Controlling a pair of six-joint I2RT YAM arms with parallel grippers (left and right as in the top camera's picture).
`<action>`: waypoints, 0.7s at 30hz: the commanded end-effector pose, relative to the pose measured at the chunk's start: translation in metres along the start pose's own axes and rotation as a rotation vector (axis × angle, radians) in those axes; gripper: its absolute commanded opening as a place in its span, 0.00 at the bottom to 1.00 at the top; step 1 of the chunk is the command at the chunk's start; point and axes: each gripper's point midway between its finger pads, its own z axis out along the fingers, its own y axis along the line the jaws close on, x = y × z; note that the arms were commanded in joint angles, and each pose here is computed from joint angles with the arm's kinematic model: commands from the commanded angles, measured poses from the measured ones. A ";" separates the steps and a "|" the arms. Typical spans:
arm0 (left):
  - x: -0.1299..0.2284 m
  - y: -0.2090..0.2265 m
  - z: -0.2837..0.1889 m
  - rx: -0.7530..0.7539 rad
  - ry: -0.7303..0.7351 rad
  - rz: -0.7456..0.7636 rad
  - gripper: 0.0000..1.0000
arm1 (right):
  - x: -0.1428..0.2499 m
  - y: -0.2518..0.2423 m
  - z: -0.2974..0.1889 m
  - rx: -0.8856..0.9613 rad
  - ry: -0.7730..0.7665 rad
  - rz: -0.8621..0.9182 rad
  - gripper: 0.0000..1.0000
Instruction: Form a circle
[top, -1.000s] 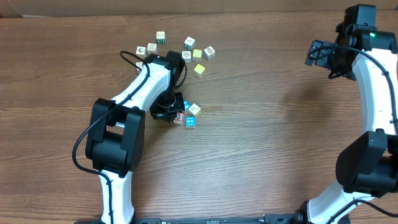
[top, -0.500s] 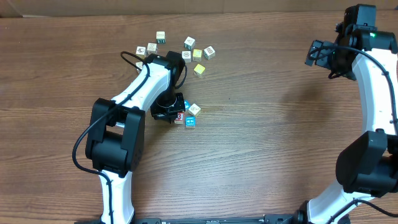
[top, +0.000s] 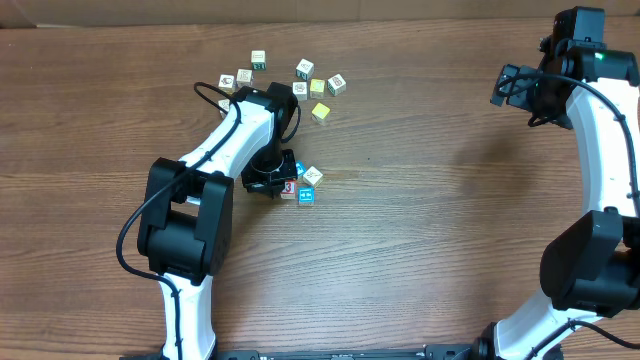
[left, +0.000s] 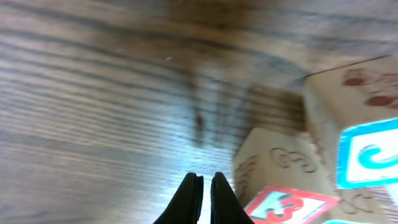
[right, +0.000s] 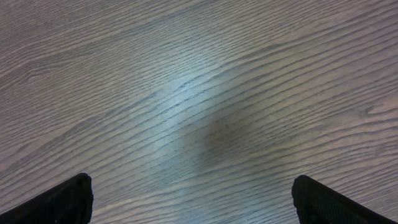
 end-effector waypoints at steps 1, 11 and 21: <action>-0.016 0.009 -0.026 -0.040 -0.091 -0.020 0.04 | -0.005 -0.001 -0.007 -0.005 -0.024 0.008 1.00; -0.066 -0.007 -0.119 0.041 -0.342 -0.020 0.04 | -0.005 -0.001 -0.007 -0.005 -0.024 0.008 1.00; -0.073 0.042 -0.121 0.022 -0.288 -0.144 0.04 | -0.005 -0.001 -0.007 -0.005 -0.024 0.008 1.00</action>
